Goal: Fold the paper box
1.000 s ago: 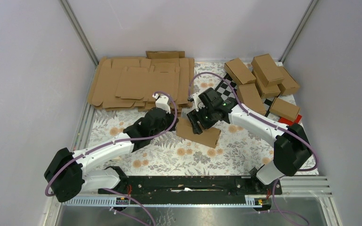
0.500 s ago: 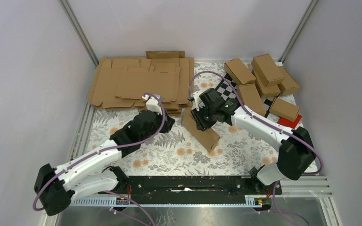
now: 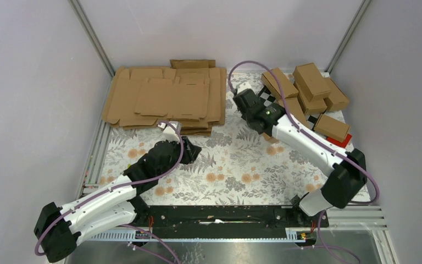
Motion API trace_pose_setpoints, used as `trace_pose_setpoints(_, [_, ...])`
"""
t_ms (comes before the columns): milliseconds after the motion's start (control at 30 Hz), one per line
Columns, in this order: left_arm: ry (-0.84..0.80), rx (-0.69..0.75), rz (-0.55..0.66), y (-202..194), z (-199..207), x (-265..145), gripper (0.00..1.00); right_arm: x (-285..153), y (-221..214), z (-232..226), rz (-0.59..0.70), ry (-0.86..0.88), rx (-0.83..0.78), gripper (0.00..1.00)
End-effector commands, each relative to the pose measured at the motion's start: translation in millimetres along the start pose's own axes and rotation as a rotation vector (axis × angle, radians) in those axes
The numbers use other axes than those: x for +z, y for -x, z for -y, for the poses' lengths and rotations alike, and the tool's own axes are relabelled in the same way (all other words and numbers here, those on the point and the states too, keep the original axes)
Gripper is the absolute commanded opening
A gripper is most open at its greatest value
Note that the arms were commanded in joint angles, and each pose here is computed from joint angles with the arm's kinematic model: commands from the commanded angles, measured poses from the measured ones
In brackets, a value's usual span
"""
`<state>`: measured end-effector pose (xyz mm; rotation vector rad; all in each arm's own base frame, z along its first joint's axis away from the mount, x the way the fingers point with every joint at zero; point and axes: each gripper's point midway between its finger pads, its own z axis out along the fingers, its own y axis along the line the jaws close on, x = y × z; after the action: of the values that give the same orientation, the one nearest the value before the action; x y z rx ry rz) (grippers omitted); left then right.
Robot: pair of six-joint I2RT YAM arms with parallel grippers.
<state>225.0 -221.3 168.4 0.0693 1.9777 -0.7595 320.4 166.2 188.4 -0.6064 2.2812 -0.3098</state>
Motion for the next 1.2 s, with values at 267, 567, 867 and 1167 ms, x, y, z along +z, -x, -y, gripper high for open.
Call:
trace_pose_setpoints(267, [-0.150,0.019,0.051,4.3,23.4,0.5,0.34,44.3,73.0,220.2,-0.050,-0.852,0.031,0.21])
trace_pose_setpoints(567, [-0.157,0.019,0.035,-8.1,19.5,7.0,0.34,106.0,128.3,250.7,0.024,-0.889,-0.046,0.21])
trace_pose_setpoints(867, [-0.152,0.018,0.045,-4.9,19.2,5.2,0.35,174.8,124.1,184.1,-0.033,-0.788,-0.291,0.24])
trace_pose_setpoints(1167, [-0.120,0.013,0.048,-8.5,10.2,3.1,0.36,220.4,64.9,221.2,-0.201,-0.820,-0.313,0.24])
